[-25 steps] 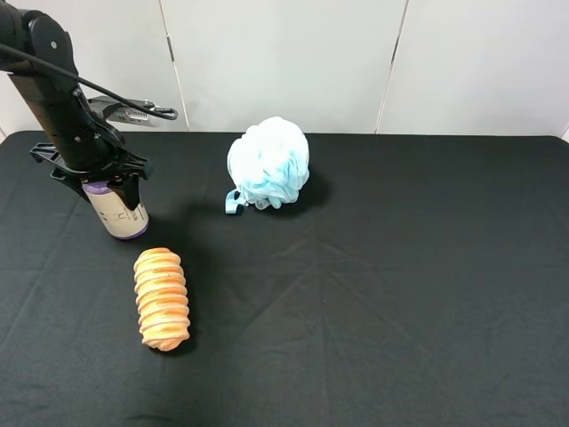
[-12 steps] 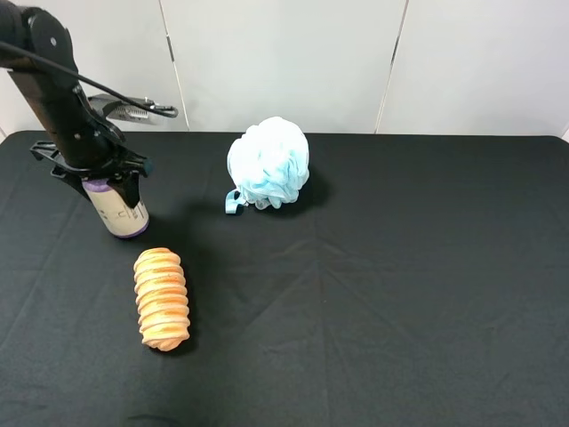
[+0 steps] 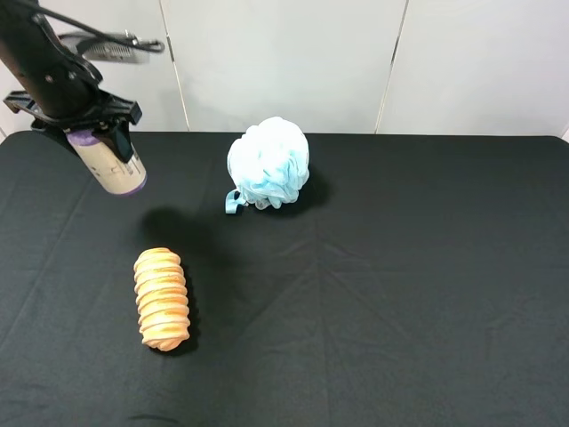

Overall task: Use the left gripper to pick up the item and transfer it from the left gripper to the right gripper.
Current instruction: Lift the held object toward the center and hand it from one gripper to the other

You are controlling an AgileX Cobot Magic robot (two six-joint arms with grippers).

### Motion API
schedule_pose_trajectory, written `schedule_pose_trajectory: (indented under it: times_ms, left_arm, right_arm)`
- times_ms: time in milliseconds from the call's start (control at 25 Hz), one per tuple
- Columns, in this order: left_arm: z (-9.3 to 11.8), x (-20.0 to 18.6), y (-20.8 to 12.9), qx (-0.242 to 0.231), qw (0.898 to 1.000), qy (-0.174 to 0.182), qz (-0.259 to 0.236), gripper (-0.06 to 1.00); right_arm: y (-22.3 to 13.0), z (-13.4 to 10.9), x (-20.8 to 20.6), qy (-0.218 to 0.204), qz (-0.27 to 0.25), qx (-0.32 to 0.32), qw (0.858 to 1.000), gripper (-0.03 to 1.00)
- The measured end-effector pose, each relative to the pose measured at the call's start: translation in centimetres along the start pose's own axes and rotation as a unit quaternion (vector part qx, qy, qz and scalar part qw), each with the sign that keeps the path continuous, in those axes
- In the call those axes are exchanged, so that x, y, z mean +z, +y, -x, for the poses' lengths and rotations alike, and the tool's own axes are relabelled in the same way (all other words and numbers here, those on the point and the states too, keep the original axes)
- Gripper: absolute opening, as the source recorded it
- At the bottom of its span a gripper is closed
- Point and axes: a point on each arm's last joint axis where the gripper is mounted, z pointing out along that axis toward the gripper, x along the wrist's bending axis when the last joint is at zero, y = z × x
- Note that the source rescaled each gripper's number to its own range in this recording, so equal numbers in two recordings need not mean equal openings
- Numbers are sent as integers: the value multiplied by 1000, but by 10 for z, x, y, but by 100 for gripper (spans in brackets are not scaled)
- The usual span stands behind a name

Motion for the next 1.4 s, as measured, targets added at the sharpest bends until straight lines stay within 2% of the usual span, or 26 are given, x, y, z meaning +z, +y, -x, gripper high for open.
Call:
schedule_pose_trajectory:
  times_ms: [160,400,600,840,1120,1400]
  left_arm:
    - [6,-11,-2,-18,999,-30,11,0]
    - [18,-14,-4,-55,994,-97,-1,0]
    - [30,-17,-2,-85,983,-165,1,0]
    - [44,-23,-2,-71,968,-242,-3,0]
    - [53,-24,-5,-55,964,-258,-15,0]
    - [99,-24,-13,21,961,-275,-30,0]
  right_arm:
    - [0,0,0,0,0,0,1000,100]
    - [0,0,0,0,0,0,1000,100]
    - [0,0,0,0,0,0,1000,100]
    - [0,0,0,0,0,0,1000,100]
    - [0,0,0,1,0,0,1000,100]
    - [0,0,0,1,0,0,1000,100]
